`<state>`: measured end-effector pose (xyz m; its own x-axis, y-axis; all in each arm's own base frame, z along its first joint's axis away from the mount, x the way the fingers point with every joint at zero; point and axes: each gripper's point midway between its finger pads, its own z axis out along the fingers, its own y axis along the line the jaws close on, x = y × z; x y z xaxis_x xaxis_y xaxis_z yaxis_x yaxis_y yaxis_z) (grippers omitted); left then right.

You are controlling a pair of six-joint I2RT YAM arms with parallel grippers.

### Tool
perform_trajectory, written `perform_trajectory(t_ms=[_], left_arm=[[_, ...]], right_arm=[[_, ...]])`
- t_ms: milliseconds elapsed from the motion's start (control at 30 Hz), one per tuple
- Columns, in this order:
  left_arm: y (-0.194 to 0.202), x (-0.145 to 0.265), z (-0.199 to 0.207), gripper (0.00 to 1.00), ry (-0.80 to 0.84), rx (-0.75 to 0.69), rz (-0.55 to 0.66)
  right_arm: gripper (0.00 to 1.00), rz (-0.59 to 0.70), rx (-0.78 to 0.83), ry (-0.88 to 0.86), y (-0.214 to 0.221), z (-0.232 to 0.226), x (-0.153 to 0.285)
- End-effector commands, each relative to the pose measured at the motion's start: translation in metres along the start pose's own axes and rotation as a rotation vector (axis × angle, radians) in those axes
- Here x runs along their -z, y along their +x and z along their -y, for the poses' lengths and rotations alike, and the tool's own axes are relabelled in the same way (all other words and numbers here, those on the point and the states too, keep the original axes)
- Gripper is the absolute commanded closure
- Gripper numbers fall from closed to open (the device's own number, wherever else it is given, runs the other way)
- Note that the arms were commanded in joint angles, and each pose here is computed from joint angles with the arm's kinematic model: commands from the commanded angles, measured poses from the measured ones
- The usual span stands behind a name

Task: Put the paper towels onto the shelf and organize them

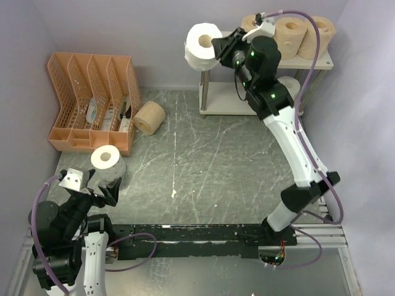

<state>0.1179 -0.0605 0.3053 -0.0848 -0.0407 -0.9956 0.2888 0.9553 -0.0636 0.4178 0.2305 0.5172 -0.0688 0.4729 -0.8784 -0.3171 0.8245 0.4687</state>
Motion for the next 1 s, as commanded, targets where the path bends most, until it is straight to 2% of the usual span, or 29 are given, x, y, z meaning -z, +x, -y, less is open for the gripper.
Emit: perform_trajectory(t_ms=[0, 333, 500, 767, 967], left_arm=[[-0.006, -0.001, 0.0, 0.01, -0.001, -0.007, 0.022], [-0.007, 0.001, -0.001, 0.01, -0.015, -0.006, 0.029], [-0.006, 0.001, -0.002, 0.01, -0.015, -0.005, 0.026], [-0.006, 0.0, -0.003, 0.01, -0.022, -0.003, 0.025], [-0.006, -0.001, -0.004, 0.01, -0.025, -0.001, 0.02]], right_arm=[[1.0, 0.042, -0.063, -0.022, -0.008, 0.002, -0.042], [1.0, 0.177, -0.131, 0.079, -0.033, 0.06, -0.11], [1.0, 0.246, -0.144, 0.168, -0.038, 0.082, -0.113], [1.0, 0.249, -0.15, 0.239, -0.031, 0.111, -0.121], [0.9, 0.292, -0.115, 0.288, -0.045, 0.121, -0.117]])
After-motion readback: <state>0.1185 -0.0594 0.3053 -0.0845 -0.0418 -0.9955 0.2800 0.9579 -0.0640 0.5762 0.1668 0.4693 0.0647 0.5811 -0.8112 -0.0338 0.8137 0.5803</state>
